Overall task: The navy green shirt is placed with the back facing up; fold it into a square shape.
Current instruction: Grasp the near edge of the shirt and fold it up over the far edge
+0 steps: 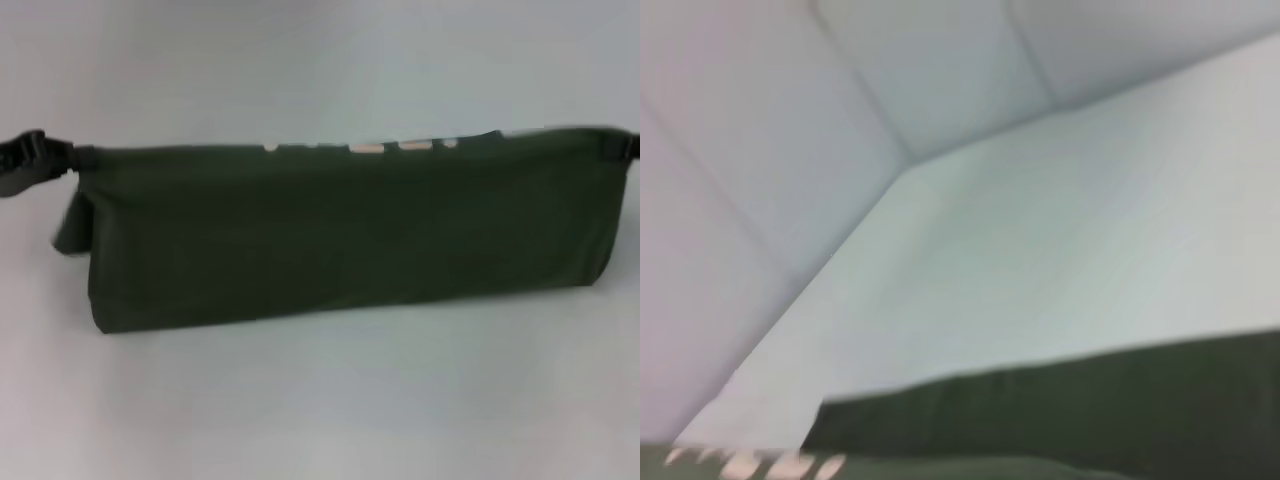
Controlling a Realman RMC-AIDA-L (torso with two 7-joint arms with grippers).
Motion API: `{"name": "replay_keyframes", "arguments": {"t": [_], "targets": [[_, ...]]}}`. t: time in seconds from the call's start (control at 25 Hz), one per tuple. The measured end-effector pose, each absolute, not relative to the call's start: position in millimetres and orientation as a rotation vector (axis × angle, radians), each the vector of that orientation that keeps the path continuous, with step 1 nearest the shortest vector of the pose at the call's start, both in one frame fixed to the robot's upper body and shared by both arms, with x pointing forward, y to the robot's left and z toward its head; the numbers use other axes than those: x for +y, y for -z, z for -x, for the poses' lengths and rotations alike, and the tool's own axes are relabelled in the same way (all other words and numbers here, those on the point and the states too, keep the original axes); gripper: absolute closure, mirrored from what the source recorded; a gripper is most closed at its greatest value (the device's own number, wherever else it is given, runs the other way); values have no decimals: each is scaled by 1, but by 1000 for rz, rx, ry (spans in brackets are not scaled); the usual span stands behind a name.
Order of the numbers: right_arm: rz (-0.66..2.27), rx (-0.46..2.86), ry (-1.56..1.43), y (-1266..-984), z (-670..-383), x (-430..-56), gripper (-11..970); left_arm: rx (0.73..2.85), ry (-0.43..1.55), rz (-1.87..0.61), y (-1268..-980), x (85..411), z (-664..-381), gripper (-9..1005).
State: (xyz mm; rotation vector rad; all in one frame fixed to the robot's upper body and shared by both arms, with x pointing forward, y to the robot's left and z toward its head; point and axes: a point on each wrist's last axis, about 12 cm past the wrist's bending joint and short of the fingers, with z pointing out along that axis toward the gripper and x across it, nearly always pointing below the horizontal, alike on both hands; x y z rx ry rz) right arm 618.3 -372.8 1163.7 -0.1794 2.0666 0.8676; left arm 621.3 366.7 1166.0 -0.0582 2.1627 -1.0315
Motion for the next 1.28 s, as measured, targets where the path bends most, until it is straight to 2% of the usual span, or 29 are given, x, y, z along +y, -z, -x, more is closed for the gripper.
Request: {"name": "replay_keyframes", "arguments": {"t": [0.24,0.48,0.88,1.24,1.28], "targets": [[65,2024,-775,-1163,-657,-347,840,2073,950,145,-1153,356,-640,968],[-8,2015,-643,-1156,-684,-318,832,2044,862,190,-1140,340,-655,967],[-8,2029,-441,-1142,-703,-273,819,1987,665,222,-1115,297,-670,967],[-25,2001,-361,-1146,-710,-268,807,1933,583,329,-1103,276,-675,963],[-25,1999,-355,-1146,-711,-268,761,1926,579,342,-1102,275,-675,933]]}}
